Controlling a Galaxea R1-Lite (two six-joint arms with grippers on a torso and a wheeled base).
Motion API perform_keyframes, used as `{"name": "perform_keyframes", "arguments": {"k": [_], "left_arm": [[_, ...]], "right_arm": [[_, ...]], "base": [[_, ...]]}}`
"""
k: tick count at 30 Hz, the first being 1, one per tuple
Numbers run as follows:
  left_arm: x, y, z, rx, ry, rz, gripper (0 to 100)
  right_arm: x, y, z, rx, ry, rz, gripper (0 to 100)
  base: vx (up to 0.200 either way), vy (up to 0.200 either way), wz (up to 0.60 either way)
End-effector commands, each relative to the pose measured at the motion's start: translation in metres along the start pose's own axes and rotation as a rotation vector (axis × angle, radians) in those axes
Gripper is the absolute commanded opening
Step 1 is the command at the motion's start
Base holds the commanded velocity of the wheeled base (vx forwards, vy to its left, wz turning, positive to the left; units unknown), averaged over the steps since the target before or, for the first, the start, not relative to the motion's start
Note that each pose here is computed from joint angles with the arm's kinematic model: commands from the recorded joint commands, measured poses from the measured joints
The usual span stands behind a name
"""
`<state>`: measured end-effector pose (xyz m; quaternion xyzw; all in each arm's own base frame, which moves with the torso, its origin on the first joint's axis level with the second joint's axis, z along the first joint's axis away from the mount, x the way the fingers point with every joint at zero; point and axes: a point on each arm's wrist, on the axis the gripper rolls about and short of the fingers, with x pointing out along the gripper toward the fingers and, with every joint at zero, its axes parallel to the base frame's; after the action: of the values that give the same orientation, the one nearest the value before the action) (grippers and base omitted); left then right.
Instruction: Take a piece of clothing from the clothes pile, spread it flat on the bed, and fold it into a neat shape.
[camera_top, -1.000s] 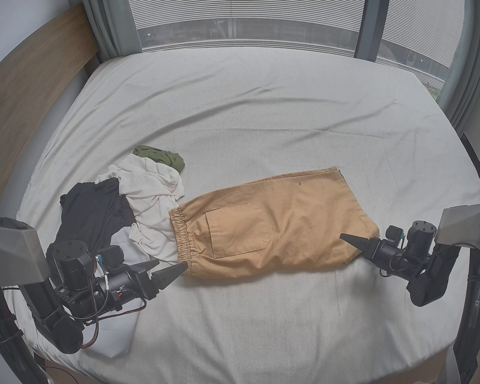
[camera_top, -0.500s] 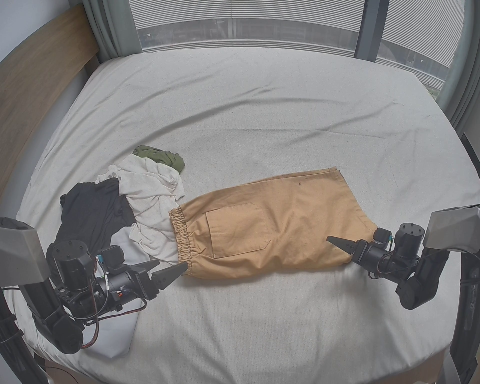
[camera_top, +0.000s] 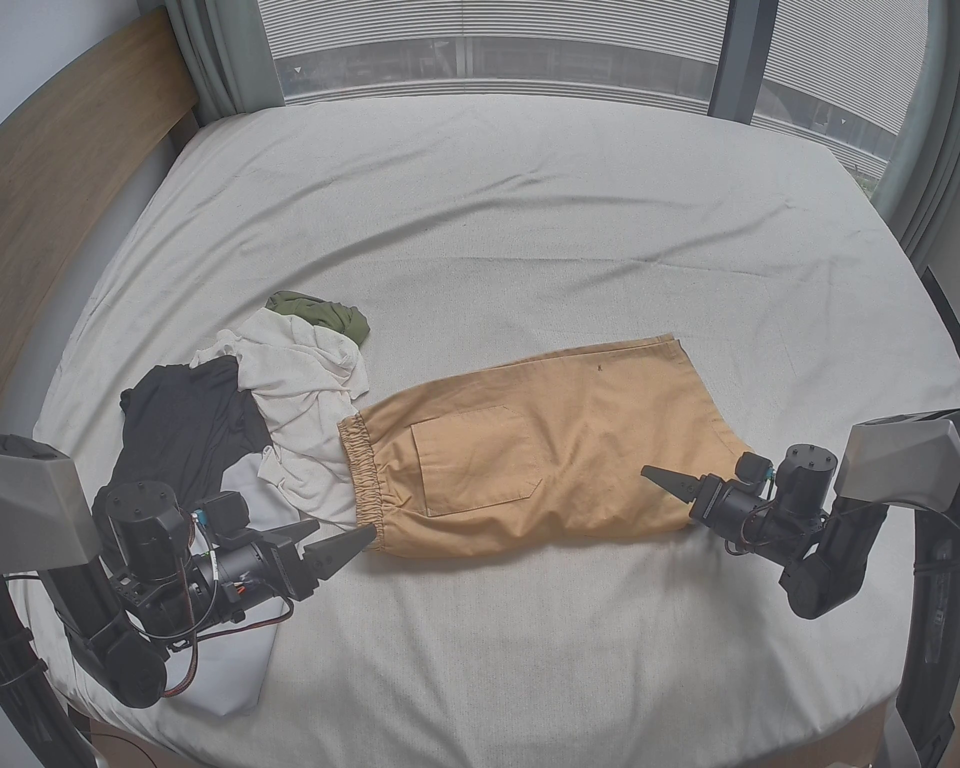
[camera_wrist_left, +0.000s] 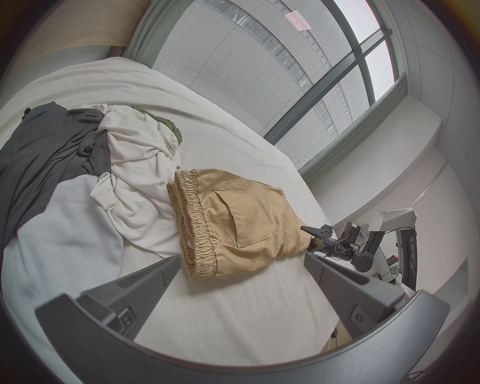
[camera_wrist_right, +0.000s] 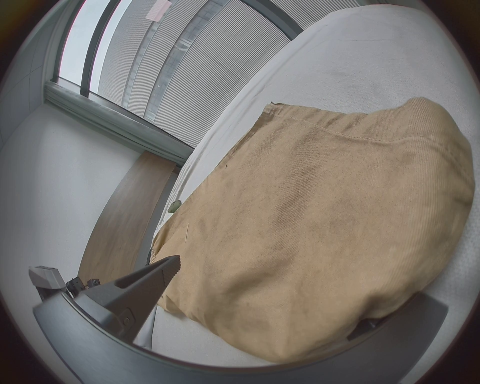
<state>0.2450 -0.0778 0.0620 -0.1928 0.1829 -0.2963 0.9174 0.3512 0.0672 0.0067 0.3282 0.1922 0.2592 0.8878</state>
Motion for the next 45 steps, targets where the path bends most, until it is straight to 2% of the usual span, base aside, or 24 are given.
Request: {"name": "perform_keyframes", "arguments": {"k": [1,6,7,18,20,25,29,35,45], "left_arm": [[0.000,0.000,0.000,-0.001,0.002,-0.001,100],[0.001,0.001,-0.002,-0.004,0.006,0.003,100],[0.001,0.001,-0.002,-0.003,0.007,0.002,100],[0.001,0.002,-0.002,-0.005,0.008,0.005,100],[0.002,0.003,-0.005,-0.010,0.020,0.010,100],[0.002,0.004,-0.006,-0.012,0.024,0.012,100],[0.003,0.004,-0.007,-0.014,0.028,0.014,100],[0.003,0.005,-0.008,-0.017,0.036,0.017,100],[0.003,0.006,-0.010,-0.020,0.040,0.021,100]], "right_arm": [[0.003,-0.002,-0.001,0.000,-0.004,-0.004,100],[0.003,-0.003,-0.001,0.001,-0.004,-0.006,100],[0.003,-0.003,-0.002,0.003,-0.001,-0.008,0],[0.000,0.002,-0.008,-0.001,0.021,-0.009,0],[-0.002,0.010,-0.009,-0.034,0.014,-0.019,0],[-0.011,0.011,-0.017,-0.111,0.029,-0.068,0],[-0.018,0.017,-0.014,-0.138,0.018,-0.078,0],[-0.025,0.029,-0.011,-0.149,0.010,-0.065,0],[-0.049,0.030,-0.026,-0.163,0.069,-0.135,0]], "base": [[0.000,0.000,0.00],[0.000,0.000,0.00],[0.000,0.000,0.00],[0.000,0.000,0.00],[0.000,0.000,0.00],[0.000,0.000,0.00],[0.000,0.000,0.00],[0.000,0.000,0.00],[0.000,0.000,0.00]]}}
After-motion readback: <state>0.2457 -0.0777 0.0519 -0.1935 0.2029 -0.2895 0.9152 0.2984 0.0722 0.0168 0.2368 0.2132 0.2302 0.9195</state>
